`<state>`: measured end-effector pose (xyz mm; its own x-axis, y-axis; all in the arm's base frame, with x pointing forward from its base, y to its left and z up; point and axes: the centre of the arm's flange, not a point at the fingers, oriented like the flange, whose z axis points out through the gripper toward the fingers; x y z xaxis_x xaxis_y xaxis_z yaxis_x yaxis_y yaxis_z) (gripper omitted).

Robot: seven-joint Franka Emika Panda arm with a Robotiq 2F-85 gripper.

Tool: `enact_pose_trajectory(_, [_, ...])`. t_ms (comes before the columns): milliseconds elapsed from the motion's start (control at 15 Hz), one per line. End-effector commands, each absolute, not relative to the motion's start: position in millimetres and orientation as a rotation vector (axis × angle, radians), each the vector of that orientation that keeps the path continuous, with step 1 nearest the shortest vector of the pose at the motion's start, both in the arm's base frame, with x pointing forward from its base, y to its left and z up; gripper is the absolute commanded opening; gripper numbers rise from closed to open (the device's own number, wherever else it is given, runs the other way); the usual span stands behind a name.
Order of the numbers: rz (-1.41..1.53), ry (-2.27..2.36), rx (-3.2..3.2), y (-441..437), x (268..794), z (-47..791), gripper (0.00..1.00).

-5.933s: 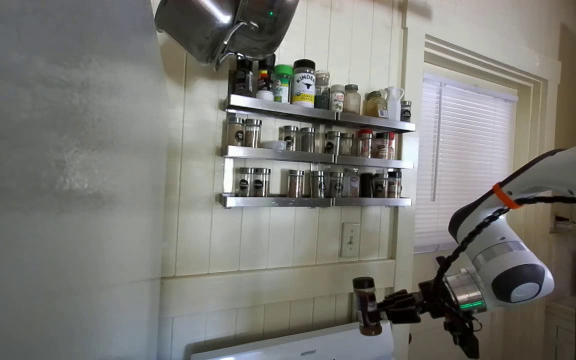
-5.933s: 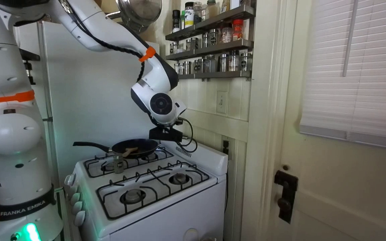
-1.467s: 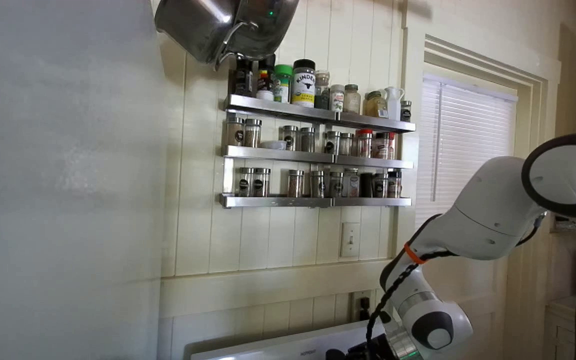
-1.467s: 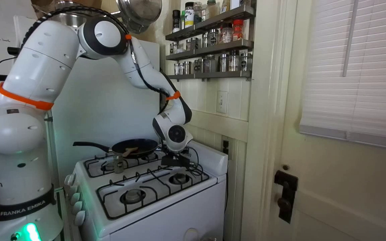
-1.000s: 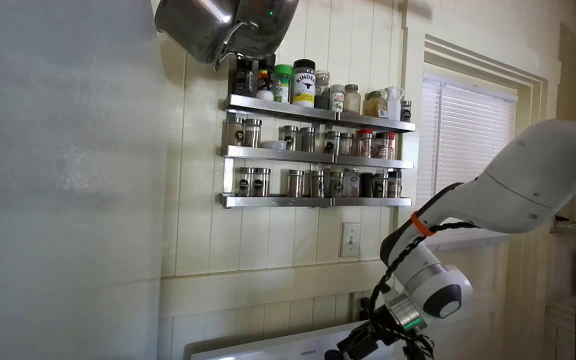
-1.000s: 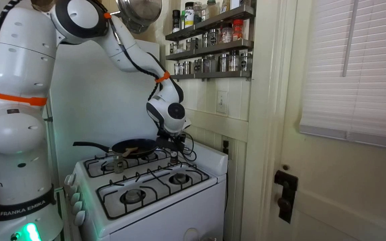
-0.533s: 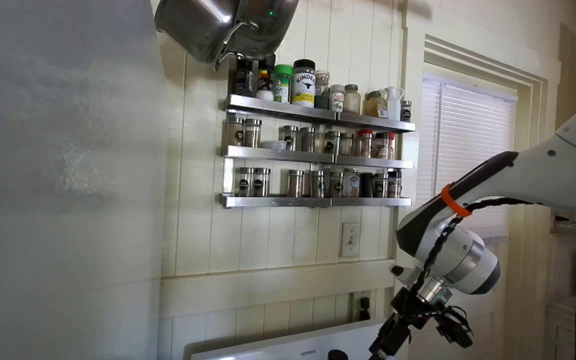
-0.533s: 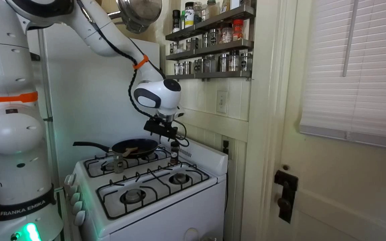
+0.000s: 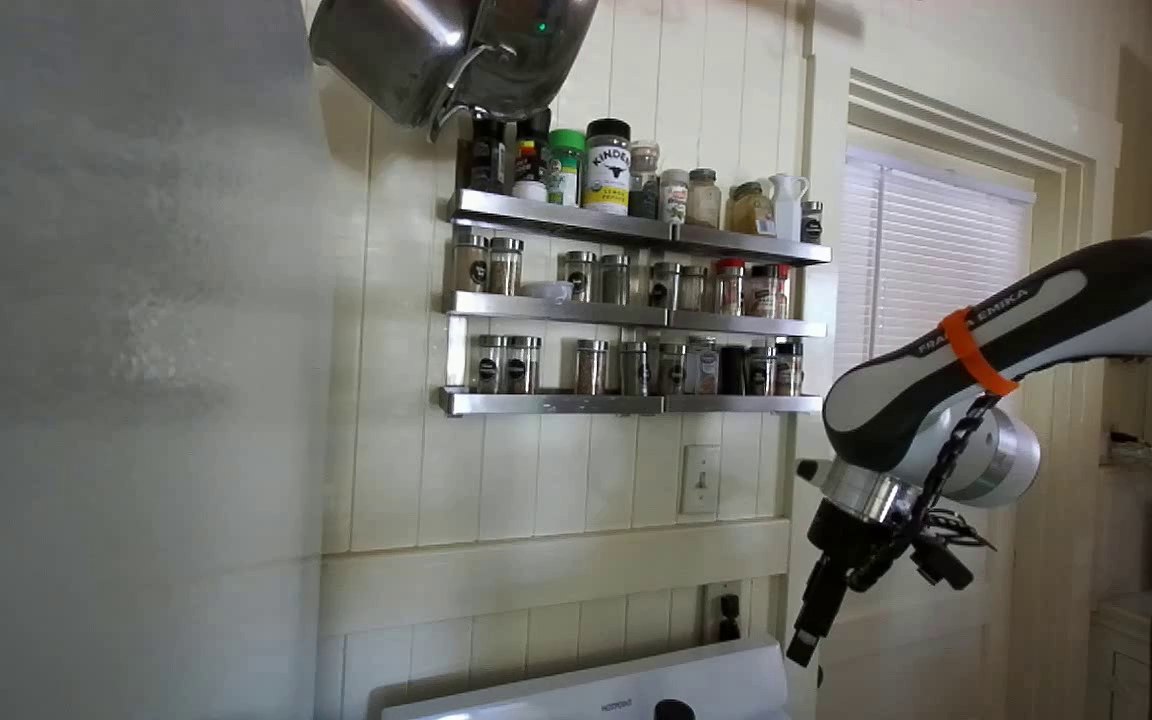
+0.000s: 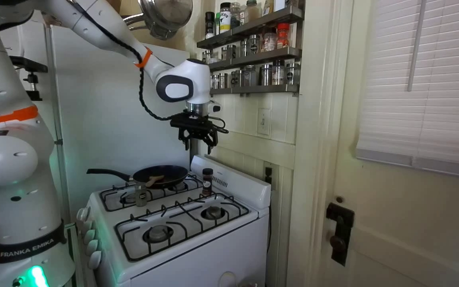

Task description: Take the spice bottle off of the shelf and put it on the stove

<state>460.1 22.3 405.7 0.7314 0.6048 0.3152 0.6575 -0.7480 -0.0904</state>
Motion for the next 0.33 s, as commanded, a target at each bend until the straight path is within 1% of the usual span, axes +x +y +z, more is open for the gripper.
enact_pose_trajectory(0, [-0.409,-1.009,-2.746,22.0,458.0,413.1,1.00])
enact_pose_trajectory(267, [-0.405,-1.009,-2.753,21.4,456.1,413.5,1.00])
